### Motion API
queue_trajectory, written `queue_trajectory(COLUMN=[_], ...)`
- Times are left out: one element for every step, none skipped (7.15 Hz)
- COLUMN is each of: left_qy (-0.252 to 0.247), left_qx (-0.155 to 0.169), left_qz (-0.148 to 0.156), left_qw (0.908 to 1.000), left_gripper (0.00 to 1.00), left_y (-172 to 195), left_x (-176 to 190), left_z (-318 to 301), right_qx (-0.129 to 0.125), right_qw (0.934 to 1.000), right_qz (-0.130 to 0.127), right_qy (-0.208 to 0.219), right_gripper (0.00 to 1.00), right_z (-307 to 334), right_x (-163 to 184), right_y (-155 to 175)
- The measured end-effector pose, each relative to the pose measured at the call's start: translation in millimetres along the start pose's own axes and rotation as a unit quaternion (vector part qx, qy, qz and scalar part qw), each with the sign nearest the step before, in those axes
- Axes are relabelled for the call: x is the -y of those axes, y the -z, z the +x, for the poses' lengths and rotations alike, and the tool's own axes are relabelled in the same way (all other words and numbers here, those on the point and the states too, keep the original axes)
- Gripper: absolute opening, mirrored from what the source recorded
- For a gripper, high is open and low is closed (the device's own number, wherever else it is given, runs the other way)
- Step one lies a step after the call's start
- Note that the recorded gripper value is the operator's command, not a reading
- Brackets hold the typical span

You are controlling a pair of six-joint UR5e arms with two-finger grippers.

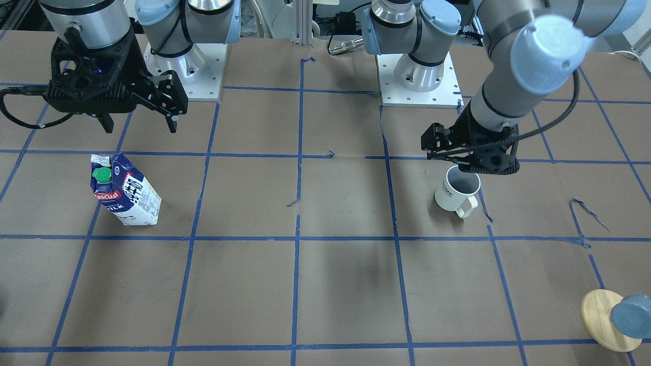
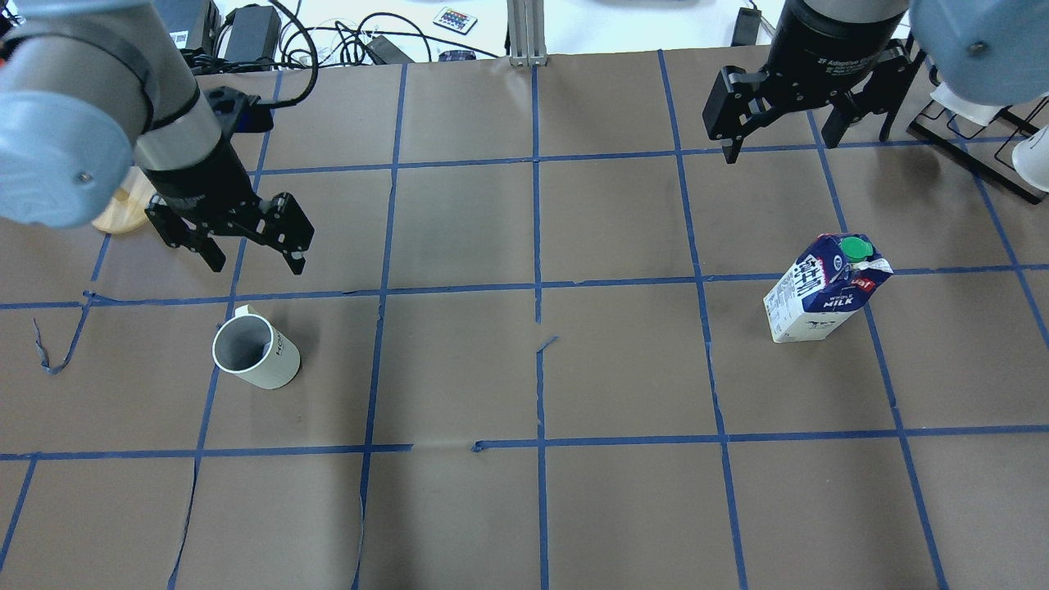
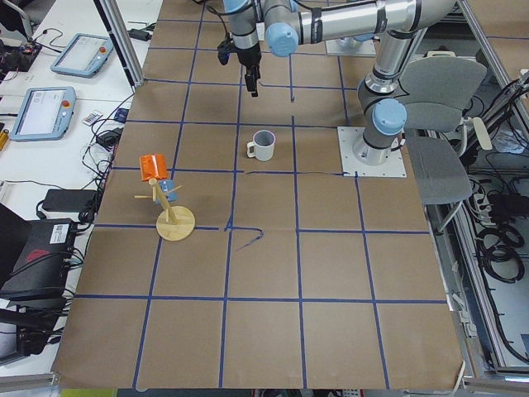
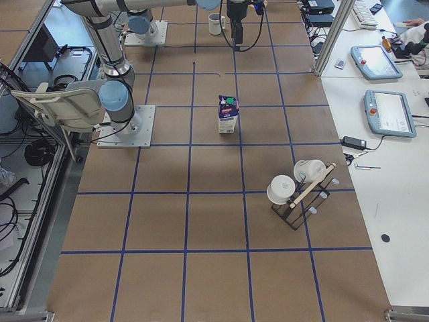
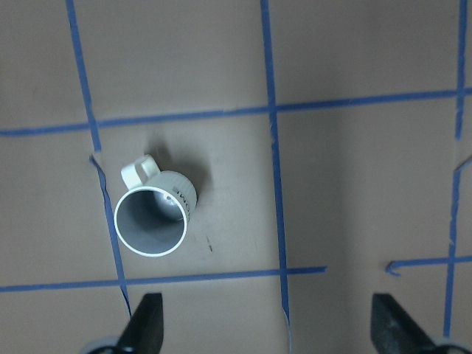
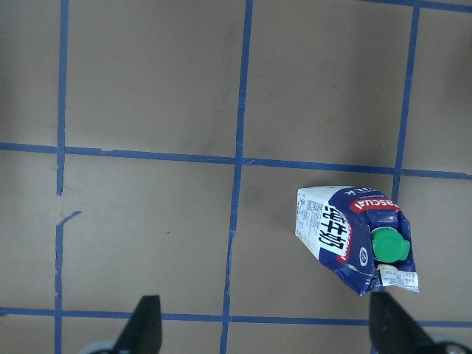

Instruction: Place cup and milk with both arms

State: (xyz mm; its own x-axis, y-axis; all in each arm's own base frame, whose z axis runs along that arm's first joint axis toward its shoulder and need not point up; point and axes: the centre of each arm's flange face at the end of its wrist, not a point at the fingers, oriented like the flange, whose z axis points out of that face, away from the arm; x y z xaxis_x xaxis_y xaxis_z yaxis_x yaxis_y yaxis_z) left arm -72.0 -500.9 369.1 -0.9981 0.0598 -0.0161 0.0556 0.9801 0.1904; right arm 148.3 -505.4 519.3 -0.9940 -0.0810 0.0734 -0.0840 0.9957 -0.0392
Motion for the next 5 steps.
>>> queue_trajectory(left_qy=[0.004,0.010,0.016,0.021,0.024], left_qx=[0.016,0.043,0.051,0.043,0.033], left_qz=[-0.013,-0.028,-0.037,-0.042,-0.049], left_qw=[0.9998,0.9986,0.9979,0.9980,0.9980], left_gripper=[1.00,1.00,0.92,0.27,0.00], left_y=[-49.4,-83.4,-107.5,-125.6,-137.5], left_x=[3.1,4.7,9.3,14.5,18.4], left_z=[-9.4,-20.8,-28.1,-29.2,-28.4], right_qx=[-0.001,-0.001,-0.001,-0.001,-0.001], right_qw=[1.0000,1.0000,1.0000,1.0000,1.0000], right_qz=[0.000,0.000,0.000,0.001,0.000], right_qy=[0.000,0.000,0.000,0.000,-0.001], right_gripper=[1.00,1.00,1.00,1.00,1.00], right_z=[0.1,0.2,0.2,0.1,0.1], right_x=[0.2,0.3,0.3,0.4,0.3], right_y=[-0.1,-0.1,-0.2,-0.1,-0.1])
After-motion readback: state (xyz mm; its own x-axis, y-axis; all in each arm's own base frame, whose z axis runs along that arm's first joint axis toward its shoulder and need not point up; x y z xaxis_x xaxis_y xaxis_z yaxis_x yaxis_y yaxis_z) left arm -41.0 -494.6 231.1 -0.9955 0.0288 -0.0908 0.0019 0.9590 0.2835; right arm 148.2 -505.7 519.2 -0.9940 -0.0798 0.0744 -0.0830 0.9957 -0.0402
